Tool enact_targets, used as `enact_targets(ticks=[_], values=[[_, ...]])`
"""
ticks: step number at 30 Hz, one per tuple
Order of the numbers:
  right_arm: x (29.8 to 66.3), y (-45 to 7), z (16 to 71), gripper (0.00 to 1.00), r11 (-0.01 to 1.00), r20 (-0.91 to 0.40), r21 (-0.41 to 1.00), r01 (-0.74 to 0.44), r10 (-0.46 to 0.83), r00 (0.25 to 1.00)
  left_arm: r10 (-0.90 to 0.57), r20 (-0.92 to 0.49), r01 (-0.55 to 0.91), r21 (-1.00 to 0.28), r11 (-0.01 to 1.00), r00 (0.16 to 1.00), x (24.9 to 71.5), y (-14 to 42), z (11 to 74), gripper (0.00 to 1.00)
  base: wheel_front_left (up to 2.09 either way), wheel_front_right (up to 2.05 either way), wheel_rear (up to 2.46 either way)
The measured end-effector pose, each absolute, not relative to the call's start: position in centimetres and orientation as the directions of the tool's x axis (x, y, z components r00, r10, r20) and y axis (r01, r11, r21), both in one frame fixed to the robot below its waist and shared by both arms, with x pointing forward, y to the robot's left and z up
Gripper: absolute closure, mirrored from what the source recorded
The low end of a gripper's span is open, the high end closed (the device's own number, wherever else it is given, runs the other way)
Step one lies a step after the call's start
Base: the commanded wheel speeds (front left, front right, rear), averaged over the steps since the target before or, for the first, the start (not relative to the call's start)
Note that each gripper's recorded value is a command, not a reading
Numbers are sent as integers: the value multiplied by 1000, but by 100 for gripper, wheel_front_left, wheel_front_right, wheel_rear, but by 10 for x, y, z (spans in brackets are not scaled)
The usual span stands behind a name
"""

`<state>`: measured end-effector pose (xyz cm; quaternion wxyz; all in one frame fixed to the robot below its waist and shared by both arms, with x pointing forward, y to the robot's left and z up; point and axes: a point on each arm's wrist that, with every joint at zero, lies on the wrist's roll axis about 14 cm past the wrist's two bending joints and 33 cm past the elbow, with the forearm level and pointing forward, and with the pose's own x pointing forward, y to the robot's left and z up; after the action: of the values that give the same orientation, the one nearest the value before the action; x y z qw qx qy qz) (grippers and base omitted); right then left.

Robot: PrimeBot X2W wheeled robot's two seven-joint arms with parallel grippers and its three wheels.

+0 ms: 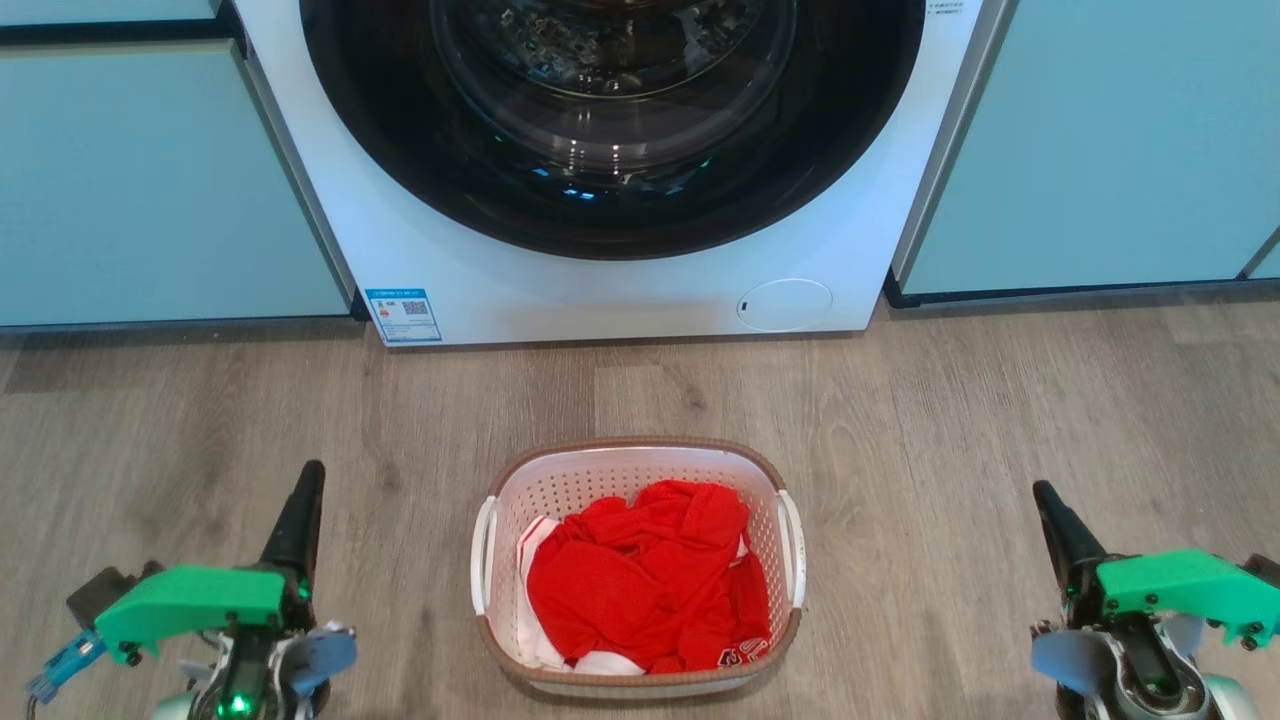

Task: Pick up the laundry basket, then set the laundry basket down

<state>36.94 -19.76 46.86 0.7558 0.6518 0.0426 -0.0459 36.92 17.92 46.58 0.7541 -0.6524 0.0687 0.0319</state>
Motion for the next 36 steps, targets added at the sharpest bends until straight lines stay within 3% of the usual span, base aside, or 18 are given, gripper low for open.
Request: enact_targets(ticks=[14,36], values=[[371,-206,474,100,-6,-105,995,104,-27,994,-27,-109,-109,-994,2,994,371,188,472,100,0,0,0],[374,-207,478,100,-9,-91,996,91,-27,995,-20,-106,-106,-994,-3,994,372,191,473,100,0,0,0]])
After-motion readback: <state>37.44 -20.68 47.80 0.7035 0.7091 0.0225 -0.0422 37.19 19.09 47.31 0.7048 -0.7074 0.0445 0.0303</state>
